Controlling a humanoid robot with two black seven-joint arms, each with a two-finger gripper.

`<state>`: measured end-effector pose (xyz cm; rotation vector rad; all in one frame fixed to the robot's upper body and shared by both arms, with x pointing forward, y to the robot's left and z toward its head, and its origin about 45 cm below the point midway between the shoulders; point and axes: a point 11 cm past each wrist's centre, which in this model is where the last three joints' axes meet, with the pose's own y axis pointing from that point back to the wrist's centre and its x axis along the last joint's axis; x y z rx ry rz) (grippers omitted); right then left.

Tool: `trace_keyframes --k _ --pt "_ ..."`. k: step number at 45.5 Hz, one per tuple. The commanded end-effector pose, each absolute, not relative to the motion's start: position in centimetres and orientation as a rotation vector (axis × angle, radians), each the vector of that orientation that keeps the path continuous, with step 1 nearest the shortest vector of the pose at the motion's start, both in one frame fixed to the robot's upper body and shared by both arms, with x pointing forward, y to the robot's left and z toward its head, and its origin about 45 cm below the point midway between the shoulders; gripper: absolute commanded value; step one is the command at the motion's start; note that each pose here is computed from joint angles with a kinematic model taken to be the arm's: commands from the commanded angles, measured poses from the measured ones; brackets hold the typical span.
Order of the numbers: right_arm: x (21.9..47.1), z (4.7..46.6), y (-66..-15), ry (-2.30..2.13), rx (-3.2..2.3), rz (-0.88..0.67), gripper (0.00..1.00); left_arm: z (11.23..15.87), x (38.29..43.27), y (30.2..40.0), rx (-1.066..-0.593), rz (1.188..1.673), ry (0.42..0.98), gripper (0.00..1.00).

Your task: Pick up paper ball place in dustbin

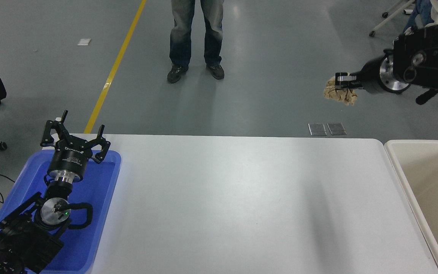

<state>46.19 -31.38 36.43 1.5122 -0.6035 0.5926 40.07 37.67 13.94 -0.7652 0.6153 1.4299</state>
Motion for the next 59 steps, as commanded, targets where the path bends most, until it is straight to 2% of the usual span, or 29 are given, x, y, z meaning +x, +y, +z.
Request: trace_keyframes --k 1,16,19,29,39,44,59 --pt "46.0 37.9 -32.1 -0.610 1.504 0.588 0.00 13.94 40.07 37.67 -0.765 1.430 0.615 1.00" --pt "46.0 36.5 -33.3 -0.605 1.469 0.577 0.00 13.94 40.07 37.67 -0.765 1.430 0.615 1.00" --pt "46.3 34.9 -36.2 -0.632 1.402 0.546 0.00 13.94 40.07 37.67 -0.765 1.430 0.615 1.00" --pt "46.6 33.3 -45.5 -0.745 1.180 0.467 0.00 13.94 40.07 37.66 -0.764 1.430 0.615 1.00" --pt "44.2 31.0 -53.9 -0.807 0.993 0.375 0.00 13.94 40.07 37.66 -0.764 1.430 0.615 1.00" --pt "42.2 28.6 -57.0 -0.809 0.921 0.327 0.00 13.94 40.07 37.66 -0.764 1.430 0.615 1.00" --pt "35.9 20.1 -61.0 -0.810 0.863 0.245 0.00 13.94 40.07 37.67 -0.765 1.430 0.615 1.00"
